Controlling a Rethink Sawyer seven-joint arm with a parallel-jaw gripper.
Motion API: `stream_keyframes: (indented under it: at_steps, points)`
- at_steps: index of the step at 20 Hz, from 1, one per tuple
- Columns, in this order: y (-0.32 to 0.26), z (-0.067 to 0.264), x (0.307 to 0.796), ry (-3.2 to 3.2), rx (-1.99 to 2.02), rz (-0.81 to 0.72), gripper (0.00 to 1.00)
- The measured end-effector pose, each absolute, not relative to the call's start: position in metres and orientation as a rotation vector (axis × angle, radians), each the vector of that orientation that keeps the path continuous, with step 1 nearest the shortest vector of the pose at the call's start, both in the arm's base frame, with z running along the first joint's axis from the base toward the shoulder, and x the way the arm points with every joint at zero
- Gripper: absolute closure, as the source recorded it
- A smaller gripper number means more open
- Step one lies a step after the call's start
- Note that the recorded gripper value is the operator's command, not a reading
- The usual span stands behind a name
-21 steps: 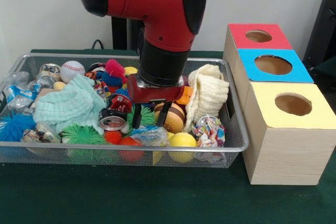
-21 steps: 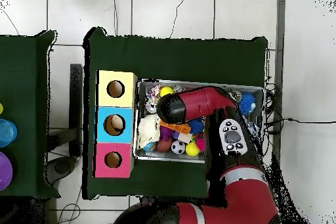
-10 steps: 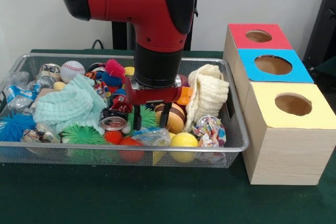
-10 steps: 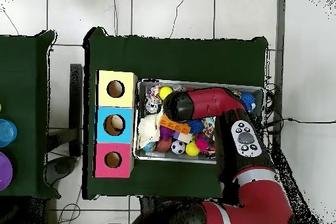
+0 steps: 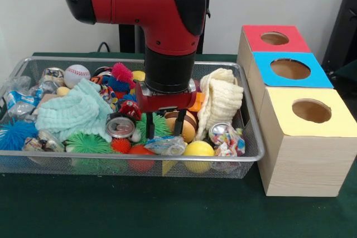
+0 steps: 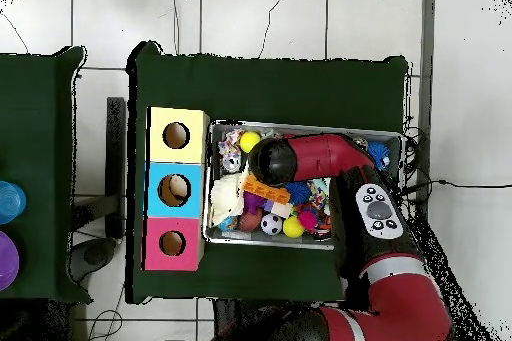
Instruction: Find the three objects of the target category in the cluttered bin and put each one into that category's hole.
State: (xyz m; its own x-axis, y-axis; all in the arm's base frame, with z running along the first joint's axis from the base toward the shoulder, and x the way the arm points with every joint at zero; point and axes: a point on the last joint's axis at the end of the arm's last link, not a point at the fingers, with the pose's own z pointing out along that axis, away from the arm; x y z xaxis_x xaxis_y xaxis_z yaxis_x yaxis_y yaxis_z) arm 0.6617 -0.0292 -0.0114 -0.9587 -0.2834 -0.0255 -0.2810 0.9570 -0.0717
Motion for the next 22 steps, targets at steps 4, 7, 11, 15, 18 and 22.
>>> stream_keyframes:
  at_steps: [4, 7, 11, 15, 18, 22]
  points:
    - [-0.024, -0.005, 0.662, 3.065, -0.451, -0.092, 0.00]
    - [-0.021, 0.001, 0.665, 3.056, -0.456, -0.094, 0.00]
    - [-0.019, 0.013, 0.672, 3.033, -0.460, -0.102, 0.00]
    - [-0.016, 0.026, 0.680, 3.008, -0.466, -0.110, 0.00]
    - [-0.014, 0.032, 0.683, 2.997, -0.471, -0.118, 0.00]
    - [-0.011, 0.039, 0.687, 2.983, -0.477, -0.125, 0.00]
